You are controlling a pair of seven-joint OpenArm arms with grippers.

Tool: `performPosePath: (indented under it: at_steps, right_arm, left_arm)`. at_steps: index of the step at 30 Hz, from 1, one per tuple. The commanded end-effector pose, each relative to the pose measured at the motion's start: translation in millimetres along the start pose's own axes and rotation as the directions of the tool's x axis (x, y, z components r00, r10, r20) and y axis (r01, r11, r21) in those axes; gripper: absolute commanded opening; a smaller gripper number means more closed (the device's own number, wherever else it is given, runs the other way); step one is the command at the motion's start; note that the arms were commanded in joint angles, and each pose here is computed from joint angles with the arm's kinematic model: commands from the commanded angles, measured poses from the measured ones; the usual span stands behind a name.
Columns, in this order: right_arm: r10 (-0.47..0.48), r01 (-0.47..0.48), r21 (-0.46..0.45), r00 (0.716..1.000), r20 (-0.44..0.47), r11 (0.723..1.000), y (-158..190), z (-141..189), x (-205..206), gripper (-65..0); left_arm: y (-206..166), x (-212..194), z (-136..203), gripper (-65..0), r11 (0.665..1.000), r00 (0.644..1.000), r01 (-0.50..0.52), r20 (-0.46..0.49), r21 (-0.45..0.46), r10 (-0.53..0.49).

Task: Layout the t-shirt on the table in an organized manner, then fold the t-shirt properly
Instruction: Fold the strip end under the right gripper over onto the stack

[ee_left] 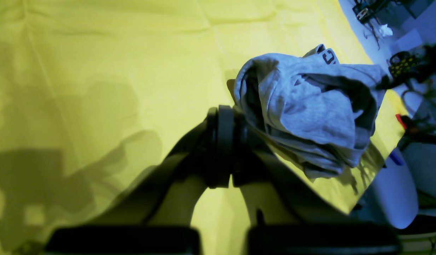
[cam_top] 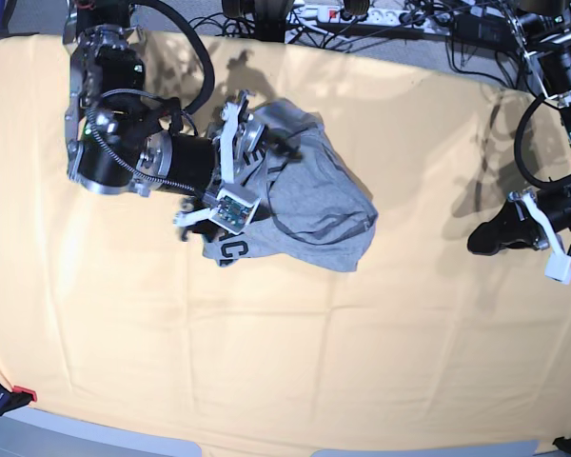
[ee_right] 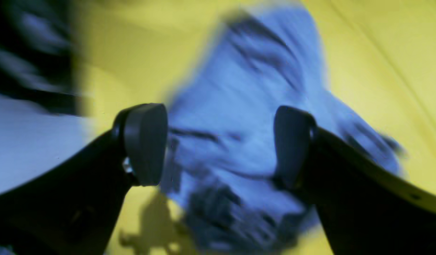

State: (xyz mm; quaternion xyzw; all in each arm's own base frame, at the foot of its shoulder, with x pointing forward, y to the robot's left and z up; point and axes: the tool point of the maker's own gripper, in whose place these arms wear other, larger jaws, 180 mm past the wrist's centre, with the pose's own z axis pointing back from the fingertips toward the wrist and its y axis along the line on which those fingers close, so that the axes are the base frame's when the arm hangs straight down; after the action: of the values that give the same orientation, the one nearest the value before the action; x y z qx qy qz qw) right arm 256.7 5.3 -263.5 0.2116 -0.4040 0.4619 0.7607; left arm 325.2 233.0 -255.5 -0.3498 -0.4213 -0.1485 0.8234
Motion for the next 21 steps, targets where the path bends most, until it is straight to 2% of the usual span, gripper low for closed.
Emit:
performPosePath:
  at_steps: [1, 4, 10, 13, 14, 18, 21]
  right_arm:
    - [0.023, -0.022, -0.031, 0.999, 0.048, 0.999, -4.9, 3.2, 11.2, -17.1]
    - [0.024, -0.020, -0.097, 0.999, 0.035, 0.995, -13.0, 2.9, 4.1, -17.1]
    - [-0.082, 0.077, -0.213, 0.997, -0.014, 0.974, -30.2, 1.6, -17.4, -17.2]
    - [-0.139, 0.136, -0.239, 0.990, 0.004, 0.962, -33.4, 2.0, -19.3, -17.3]
    - [-0.150, 0.148, -0.242, 0.989, 0.010, 0.959, -33.5, 2.1, -19.5, -19.5]
    - [-0.193, 0.192, -0.266, 0.981, 0.021, 0.945, -37.8, 3.0, -20.1, -41.3]
    - [-0.201, 0.202, -0.263, 0.979, 0.031, 0.943, -36.6, 1.6, -17.7, -52.3]
  left_arm:
    - [-2.6, 19.6, 7.4, -65.0, 0.999, 0.998, 0.041, 0.047, -0.002, -0.041]
    - [-3.9, 19.0, 5.3, -65.0, 0.999, 0.998, 0.037, 0.052, -0.008, -0.036]
    - [-7.0, 16.9, -0.4, -65.0, 0.999, 0.998, 0.025, 0.062, -0.023, -0.024]
    - [-7.5, 16.4, -1.1, -65.0, 0.999, 0.998, 0.024, 0.063, -0.025, -0.022]
    - [-7.9, 16.4, -1.8, -65.0, 0.999, 0.998, 0.022, 0.065, -0.027, -0.021]
    - [-9.9, 15.2, -5.2, -65.0, 0.999, 0.997, 0.016, 0.071, -0.037, -0.013]
    - [-10.2, 14.9, -5.8, -65.0, 0.999, 0.997, 0.014, 0.072, -0.038, -0.012]
